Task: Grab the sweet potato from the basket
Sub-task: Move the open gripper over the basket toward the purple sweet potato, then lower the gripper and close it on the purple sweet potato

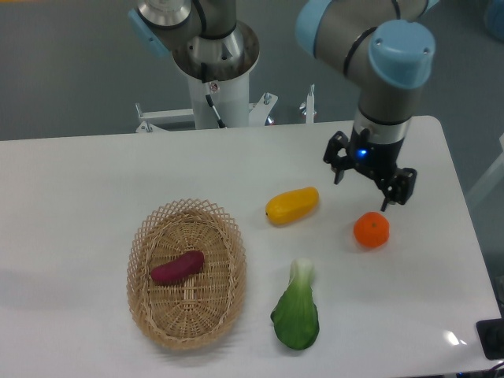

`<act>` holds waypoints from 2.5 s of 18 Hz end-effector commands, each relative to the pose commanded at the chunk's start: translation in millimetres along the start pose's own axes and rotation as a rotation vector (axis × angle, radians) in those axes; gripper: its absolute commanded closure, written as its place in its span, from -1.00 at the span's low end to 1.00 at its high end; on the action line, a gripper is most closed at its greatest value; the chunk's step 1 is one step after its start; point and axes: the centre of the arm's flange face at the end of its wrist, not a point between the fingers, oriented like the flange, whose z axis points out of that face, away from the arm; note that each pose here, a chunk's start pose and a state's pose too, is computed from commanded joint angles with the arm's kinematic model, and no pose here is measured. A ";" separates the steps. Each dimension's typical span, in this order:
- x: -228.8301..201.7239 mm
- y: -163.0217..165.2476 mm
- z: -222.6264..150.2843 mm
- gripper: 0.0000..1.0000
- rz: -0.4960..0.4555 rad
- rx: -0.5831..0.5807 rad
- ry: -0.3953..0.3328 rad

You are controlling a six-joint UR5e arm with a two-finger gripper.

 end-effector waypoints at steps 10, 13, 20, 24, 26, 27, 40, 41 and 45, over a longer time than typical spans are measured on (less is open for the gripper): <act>95.8 -106.2 47.7 -1.00 -0.065 0.023 0.012; 117.7 -138.0 75.7 -1.00 -0.057 0.025 0.019; 153.3 -178.1 140.2 -1.00 0.065 -0.003 0.060; 159.0 -185.0 157.2 -1.00 0.123 -0.010 0.071; 165.4 -188.1 160.4 -1.00 0.138 -0.014 0.078; 166.1 -188.5 161.3 -1.00 0.147 -0.016 0.079; 184.5 -193.1 193.6 -0.88 0.151 -0.091 0.058; 184.5 -193.1 192.7 -0.61 0.151 -0.090 0.057; 182.7 -195.0 188.4 0.19 0.157 -0.083 0.049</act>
